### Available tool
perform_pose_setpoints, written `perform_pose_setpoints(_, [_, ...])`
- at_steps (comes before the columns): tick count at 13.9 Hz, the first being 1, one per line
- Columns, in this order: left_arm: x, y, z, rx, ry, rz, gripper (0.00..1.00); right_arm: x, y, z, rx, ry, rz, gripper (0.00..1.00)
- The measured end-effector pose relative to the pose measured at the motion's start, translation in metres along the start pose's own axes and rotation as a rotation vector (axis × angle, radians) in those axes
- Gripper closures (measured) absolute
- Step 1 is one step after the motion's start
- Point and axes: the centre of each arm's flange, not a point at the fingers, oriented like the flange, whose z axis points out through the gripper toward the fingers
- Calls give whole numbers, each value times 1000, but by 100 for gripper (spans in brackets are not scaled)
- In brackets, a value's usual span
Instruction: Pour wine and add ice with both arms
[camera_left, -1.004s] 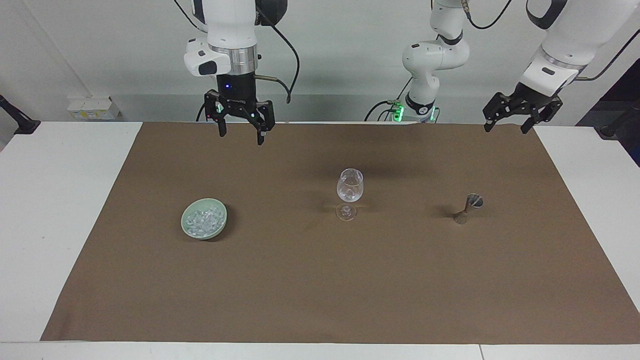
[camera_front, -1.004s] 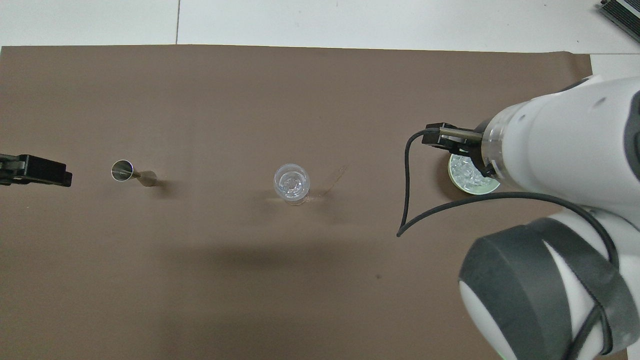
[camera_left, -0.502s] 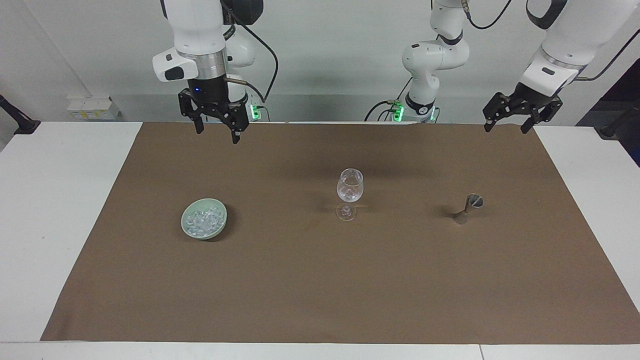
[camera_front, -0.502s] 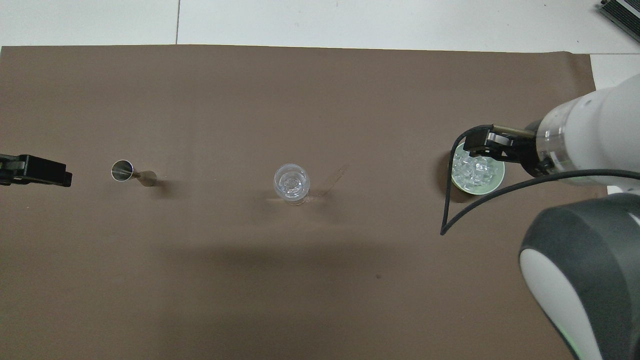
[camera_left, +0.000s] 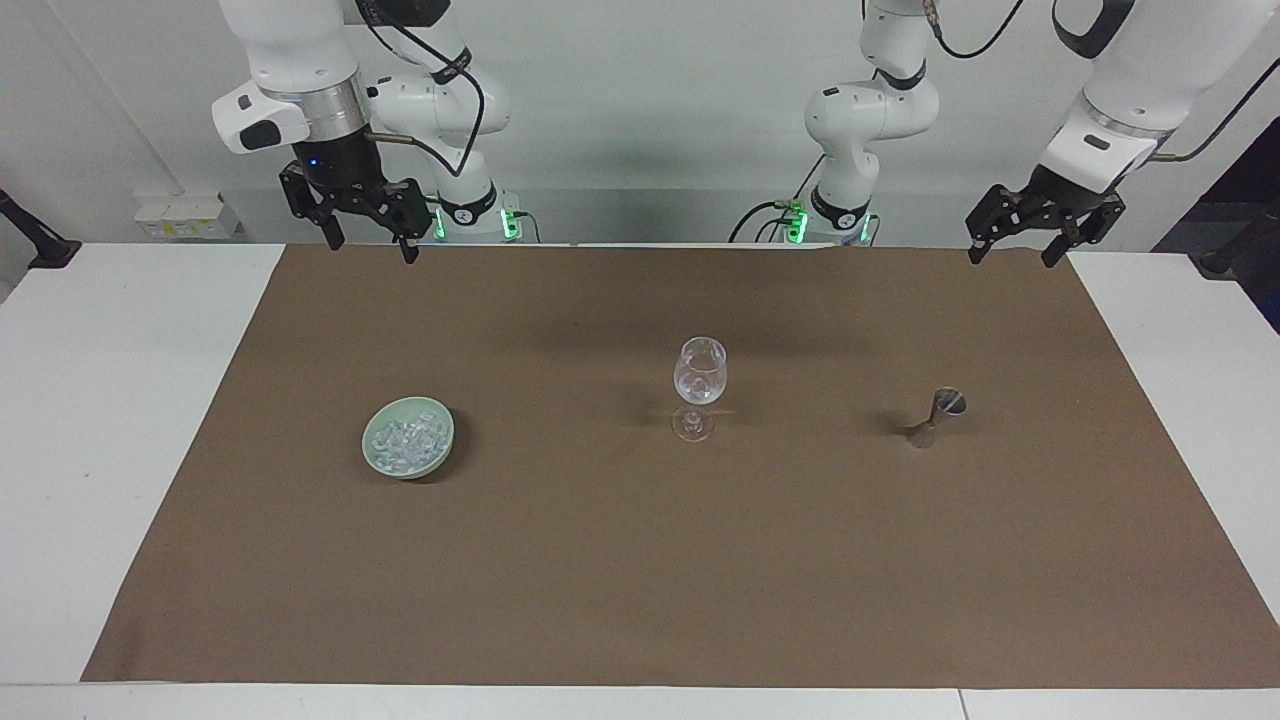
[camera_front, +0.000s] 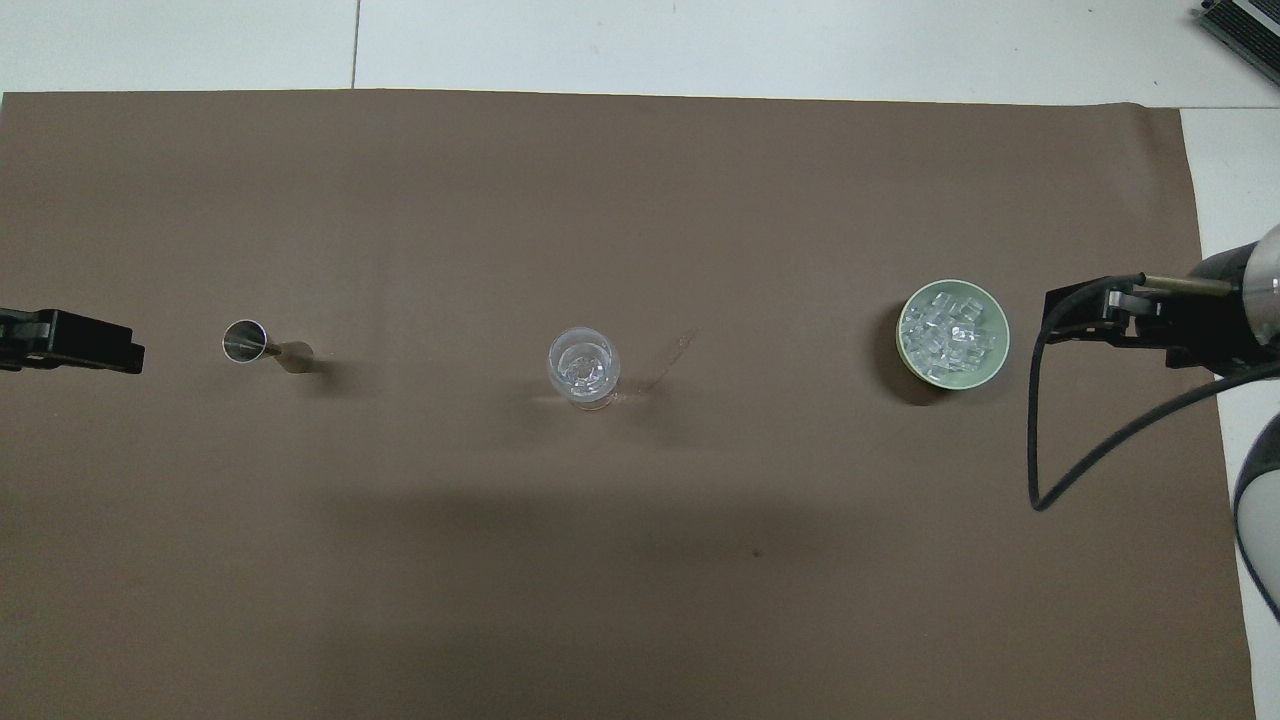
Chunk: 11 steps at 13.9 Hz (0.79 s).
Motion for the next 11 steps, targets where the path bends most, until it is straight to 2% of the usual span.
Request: perform_pose_setpoints(11, [0, 0, 0, 0, 0, 0, 0, 2, 9, 5, 0, -20, -20, 0])
